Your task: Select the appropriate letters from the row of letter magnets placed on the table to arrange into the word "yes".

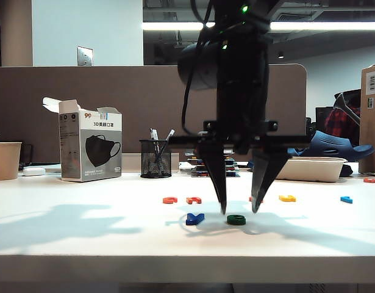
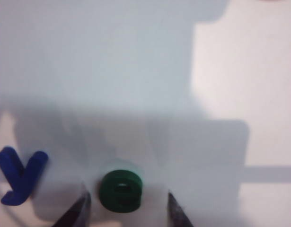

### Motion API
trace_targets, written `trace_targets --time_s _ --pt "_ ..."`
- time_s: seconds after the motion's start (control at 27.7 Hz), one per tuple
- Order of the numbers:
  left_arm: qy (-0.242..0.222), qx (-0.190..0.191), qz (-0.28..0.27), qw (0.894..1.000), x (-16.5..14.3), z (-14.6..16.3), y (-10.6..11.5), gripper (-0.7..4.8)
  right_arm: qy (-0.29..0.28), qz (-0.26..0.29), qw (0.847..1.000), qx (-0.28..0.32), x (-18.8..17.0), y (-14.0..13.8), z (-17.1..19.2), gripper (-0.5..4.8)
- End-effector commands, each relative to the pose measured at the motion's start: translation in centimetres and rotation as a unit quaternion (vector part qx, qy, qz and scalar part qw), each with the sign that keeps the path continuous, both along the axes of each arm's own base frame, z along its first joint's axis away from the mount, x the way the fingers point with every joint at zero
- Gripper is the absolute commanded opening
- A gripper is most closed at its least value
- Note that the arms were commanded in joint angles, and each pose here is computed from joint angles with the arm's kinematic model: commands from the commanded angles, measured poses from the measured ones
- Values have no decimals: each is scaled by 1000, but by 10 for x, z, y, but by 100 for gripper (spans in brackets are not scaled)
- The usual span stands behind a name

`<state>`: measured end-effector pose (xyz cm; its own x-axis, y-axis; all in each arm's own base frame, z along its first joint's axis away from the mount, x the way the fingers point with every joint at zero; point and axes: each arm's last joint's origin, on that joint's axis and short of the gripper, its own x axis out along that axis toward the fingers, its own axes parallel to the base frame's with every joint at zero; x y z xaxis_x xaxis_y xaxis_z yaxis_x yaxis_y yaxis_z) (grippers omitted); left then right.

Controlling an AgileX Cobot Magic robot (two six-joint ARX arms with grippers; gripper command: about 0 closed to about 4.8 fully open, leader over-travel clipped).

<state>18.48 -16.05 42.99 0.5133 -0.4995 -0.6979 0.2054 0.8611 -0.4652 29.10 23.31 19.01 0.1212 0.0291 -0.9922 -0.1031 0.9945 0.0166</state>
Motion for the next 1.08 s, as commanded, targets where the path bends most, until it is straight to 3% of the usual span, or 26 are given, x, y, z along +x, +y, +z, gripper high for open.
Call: trace_targets --time_s 0.04,0.36,0.61,0.76,0.9,1.08 --pt "-5 -3 -2 1000 -1 2 0 -5 -23 2 1000 12 0 -3 13 203" --pt "-5 -3 -2 1000 -1 2 0 -5 -78 -10 996 52 -2 -22 56 203" --pt "-5 -3 -2 1000 -1 2 0 -5 -86 -9 995 49 10 -40 59 204" --pt "-5 -3 -2 1000 -1 2 0 -5 -104 9 993 56 17 -45 60 289" --pt "-5 -3 -2 1000 -1 2 0 -5 -118 3 991 63 26 -54 61 288" --pt "-5 -3 -2 1000 -1 2 0 -5 -133 39 986 90 38 -66 63 288"
